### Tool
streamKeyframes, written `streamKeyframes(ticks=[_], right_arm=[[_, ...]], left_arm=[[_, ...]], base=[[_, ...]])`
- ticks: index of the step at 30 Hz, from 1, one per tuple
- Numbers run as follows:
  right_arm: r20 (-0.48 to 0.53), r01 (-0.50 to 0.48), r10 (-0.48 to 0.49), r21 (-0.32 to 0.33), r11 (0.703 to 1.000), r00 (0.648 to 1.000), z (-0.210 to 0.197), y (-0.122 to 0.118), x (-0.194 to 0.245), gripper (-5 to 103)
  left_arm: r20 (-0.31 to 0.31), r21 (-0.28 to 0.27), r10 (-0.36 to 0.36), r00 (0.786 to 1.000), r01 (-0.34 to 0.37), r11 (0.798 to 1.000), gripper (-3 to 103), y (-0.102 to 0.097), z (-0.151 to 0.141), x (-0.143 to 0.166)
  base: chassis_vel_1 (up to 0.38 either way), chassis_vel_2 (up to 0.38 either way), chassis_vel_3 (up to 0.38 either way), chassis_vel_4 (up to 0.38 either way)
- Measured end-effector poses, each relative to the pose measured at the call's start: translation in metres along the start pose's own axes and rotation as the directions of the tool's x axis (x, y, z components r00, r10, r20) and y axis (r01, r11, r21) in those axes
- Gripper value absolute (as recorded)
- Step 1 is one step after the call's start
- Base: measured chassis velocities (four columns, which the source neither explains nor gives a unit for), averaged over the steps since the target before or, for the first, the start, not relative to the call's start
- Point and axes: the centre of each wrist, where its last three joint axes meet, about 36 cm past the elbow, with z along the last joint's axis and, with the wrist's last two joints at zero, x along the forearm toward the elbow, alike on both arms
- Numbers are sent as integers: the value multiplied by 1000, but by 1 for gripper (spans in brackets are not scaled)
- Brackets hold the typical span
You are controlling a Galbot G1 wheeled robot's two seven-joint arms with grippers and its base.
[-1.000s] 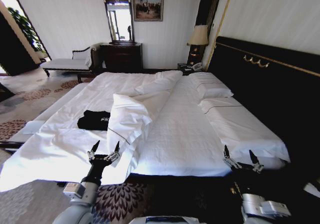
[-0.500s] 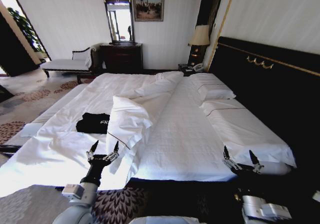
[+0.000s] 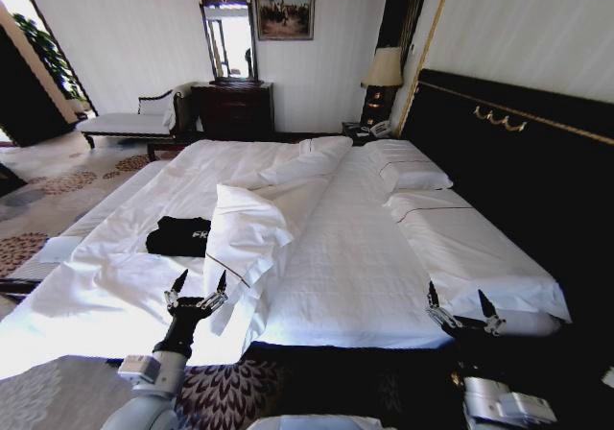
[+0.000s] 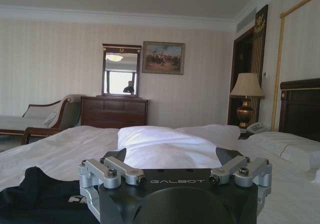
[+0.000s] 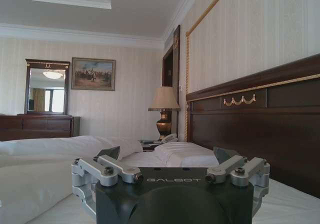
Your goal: Fold the clothes on the bed.
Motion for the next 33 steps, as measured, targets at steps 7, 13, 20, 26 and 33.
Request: streamKeyframes(ticks=[7,13,20,26,33], right_arm=[[-4,-6,6,-1,1000,1000,4,3,0,100],[-11,-9,9,-2,1000,1000,7,6,1,100],[-18,-9,9,-5,1000,1000,10,9,2,100],[-21,7,-7,-4,1000,1000,14,11,4,100],[-24,14,-14,0,1000,1000,15,11,5,100]], left_arm=[[-4,-1,-3,1000,3,1000,100,1,4,-1],[-6,-4,-4,1000,4,1000,100,3,6,-1],[-4,-7,-6,1000,6,1000,100,6,7,-4],[-5,-6,-6,1000,6,1000,100,6,7,-4],[-7,-7,-12,1000,12,1000,100,9,8,-4]], base=[[12,114,-19,-105],[25,147,-24,-143],[27,134,-29,-137],[26,145,-9,-136],[14,149,-14,-142]])
